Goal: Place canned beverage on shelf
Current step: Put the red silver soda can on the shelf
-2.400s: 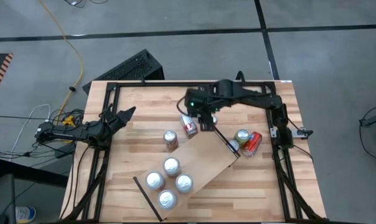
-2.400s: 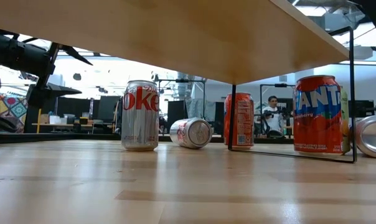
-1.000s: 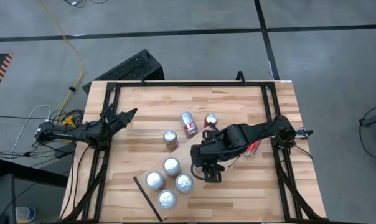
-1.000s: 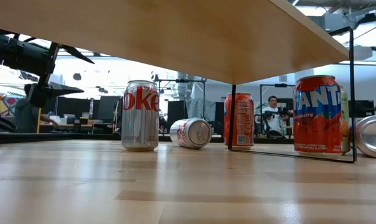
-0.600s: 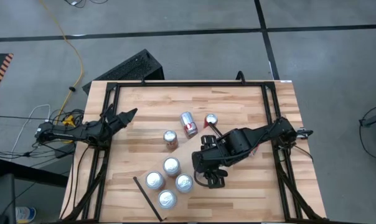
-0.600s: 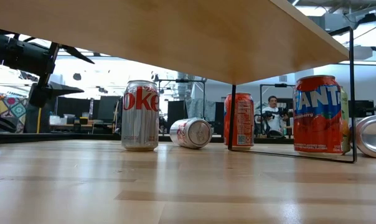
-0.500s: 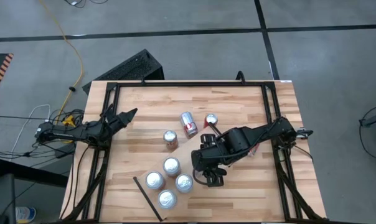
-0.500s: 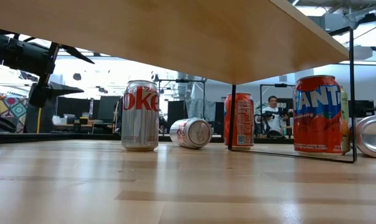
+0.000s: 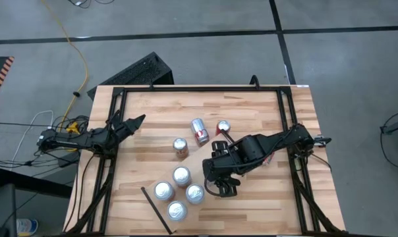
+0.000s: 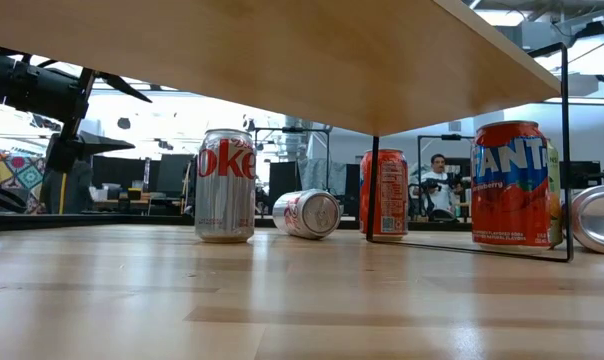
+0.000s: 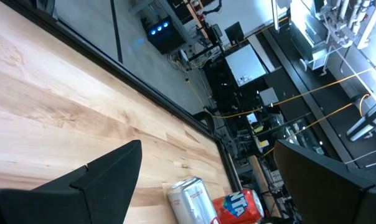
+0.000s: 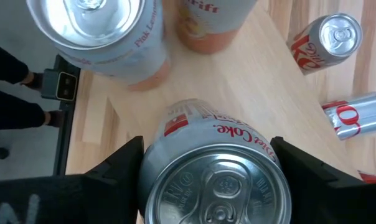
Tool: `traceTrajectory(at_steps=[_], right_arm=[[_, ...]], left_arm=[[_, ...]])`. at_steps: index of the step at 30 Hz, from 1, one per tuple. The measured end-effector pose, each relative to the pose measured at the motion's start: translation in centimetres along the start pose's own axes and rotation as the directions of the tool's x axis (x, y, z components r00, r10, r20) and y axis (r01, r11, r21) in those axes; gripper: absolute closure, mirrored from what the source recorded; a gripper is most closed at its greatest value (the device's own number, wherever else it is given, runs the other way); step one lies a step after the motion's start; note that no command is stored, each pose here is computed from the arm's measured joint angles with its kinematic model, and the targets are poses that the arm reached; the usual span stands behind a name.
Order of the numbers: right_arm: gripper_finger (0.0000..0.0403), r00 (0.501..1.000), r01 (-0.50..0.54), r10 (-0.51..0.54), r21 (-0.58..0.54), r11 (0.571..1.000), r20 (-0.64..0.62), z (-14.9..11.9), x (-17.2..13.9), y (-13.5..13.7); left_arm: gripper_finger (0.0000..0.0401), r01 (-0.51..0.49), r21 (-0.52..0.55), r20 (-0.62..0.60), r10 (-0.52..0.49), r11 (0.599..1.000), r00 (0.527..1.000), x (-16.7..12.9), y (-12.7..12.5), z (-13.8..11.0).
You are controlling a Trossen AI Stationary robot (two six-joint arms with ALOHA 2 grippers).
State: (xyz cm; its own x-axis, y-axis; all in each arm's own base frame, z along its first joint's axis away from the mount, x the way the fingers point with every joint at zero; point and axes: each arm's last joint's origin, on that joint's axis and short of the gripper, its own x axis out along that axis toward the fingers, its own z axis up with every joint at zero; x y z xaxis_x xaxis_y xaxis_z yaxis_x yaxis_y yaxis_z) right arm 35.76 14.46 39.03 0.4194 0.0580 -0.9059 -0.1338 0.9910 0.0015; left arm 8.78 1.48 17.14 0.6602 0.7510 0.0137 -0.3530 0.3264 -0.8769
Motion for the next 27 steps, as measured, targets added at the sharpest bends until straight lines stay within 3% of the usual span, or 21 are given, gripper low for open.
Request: traceTrajectory(at_steps=[27], right_arm=[[0.0136,0.999,-0.041,0.041,-0.025,0.999,-0.001,-0.11,-0.07,0.74]], left_arm=[[0.0050,0.000,0.015,0.000,0.000,1.000,1.000,0.00,-0.01,0.01]])
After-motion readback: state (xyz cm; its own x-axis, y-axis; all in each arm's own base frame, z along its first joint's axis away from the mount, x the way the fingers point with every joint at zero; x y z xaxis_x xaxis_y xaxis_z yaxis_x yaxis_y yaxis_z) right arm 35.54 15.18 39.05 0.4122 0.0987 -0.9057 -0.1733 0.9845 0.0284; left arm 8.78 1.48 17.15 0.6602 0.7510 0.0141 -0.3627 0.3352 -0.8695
